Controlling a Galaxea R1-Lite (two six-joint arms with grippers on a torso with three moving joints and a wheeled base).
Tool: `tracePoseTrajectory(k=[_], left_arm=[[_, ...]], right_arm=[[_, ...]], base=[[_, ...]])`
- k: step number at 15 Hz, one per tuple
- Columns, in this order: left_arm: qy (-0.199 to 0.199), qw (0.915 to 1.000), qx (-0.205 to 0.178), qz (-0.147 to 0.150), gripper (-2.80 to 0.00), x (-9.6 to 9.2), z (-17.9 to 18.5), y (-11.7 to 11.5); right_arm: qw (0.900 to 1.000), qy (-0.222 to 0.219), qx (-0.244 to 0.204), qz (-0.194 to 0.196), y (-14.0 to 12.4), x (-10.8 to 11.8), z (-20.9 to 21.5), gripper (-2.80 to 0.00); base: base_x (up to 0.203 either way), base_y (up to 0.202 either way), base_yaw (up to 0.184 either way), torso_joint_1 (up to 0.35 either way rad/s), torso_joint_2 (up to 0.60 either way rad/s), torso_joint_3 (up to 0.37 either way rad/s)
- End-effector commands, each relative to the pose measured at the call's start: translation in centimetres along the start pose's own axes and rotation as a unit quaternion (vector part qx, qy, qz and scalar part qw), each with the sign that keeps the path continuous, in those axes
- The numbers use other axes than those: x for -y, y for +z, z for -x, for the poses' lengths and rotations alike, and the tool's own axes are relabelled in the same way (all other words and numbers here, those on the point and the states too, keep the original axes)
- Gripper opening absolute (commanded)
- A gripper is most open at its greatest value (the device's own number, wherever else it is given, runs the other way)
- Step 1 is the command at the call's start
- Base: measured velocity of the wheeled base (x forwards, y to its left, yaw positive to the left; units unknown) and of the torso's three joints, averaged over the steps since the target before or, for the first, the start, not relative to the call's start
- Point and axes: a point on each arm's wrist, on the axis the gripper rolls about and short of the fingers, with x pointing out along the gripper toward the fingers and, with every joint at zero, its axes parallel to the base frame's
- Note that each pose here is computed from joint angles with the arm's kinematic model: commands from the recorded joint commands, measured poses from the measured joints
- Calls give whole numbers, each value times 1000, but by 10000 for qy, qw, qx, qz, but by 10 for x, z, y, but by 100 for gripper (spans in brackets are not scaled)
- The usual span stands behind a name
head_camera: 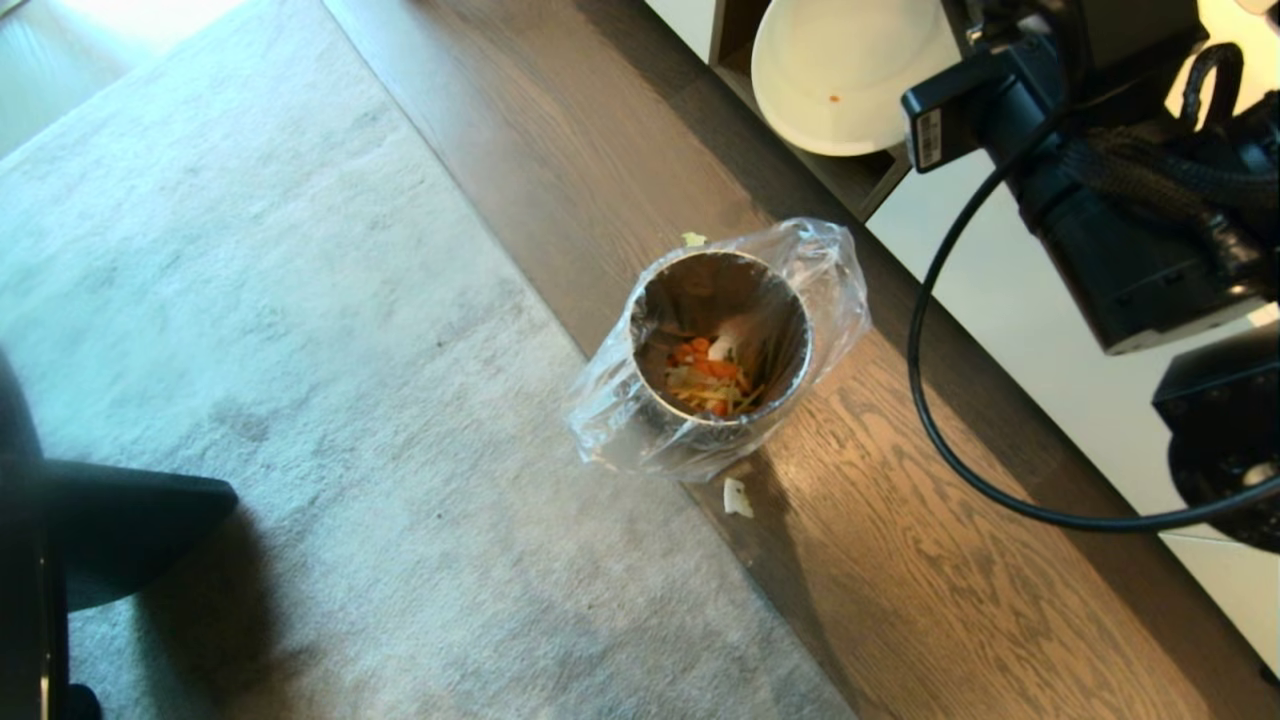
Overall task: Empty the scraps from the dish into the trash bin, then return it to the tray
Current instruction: Pour the leftover food from the bowl into the trash can
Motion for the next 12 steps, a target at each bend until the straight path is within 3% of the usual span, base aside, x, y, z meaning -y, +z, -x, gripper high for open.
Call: tracePoseTrajectory(k=[1,7,12], left_arm=[[2,10000,6,4,-280,0,0,0],[2,10000,6,-4,-280,0,0,0],[2,10000,6,-4,-280,0,0,0]], right_arm=[[9992,162,-361,17,-6,15,1,-280],[9978,275,-597,102,-19,14,5,-280],[9934,535,-916,429,-39,5,17,-280]], base=[[0,0,0,0,0,0],[0,0,0,0,0,0],[0,0,0,0,0,0]])
